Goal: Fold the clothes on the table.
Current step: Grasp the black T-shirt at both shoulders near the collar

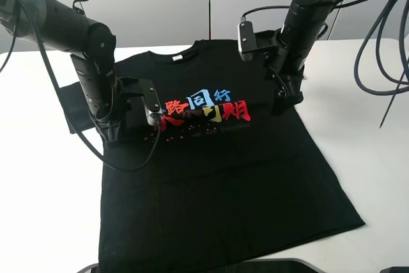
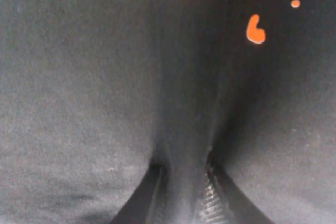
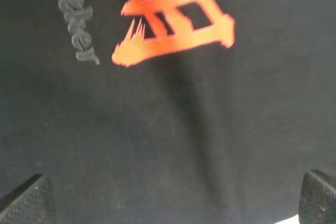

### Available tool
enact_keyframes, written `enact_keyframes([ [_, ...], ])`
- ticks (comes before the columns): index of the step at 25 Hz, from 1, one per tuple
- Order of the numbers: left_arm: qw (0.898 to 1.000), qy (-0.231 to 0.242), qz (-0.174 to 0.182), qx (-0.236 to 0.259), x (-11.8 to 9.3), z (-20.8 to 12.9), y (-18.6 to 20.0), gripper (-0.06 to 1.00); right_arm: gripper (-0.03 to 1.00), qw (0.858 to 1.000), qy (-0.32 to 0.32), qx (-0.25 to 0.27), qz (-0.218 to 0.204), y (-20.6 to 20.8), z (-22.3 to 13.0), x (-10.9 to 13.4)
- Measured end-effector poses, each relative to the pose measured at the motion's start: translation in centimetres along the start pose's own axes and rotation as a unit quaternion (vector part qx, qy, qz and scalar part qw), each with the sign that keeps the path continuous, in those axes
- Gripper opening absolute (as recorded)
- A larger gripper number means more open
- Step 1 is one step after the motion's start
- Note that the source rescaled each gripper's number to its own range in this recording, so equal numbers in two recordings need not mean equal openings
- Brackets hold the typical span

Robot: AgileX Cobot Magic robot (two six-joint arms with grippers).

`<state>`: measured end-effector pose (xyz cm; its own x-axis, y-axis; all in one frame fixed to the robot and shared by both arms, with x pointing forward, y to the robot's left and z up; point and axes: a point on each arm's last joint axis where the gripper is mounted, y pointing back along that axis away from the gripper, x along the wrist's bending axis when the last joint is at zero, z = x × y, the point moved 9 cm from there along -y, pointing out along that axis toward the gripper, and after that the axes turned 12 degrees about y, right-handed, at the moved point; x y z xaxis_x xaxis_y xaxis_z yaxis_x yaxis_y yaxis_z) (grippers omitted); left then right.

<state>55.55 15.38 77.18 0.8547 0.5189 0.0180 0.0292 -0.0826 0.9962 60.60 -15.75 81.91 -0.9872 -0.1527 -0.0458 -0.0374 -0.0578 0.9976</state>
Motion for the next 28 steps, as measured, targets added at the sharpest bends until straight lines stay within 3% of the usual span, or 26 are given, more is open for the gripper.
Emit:
enact_keyframes([
  [13, 1.000, -0.001, -0.002, 0.000, -0.1, 0.0, 0.0, 0.28, 1.00, 1.000, 0.009, 0.020, -0.005, -2.8, -0.6, -1.5],
  [28, 1.000, -0.001, -0.002, 0.000, -0.1, 0.0, 0.0, 0.28, 1.00, 1.000, -0.015, 0.018, 0.020, -4.3, -0.5, -0.8],
])
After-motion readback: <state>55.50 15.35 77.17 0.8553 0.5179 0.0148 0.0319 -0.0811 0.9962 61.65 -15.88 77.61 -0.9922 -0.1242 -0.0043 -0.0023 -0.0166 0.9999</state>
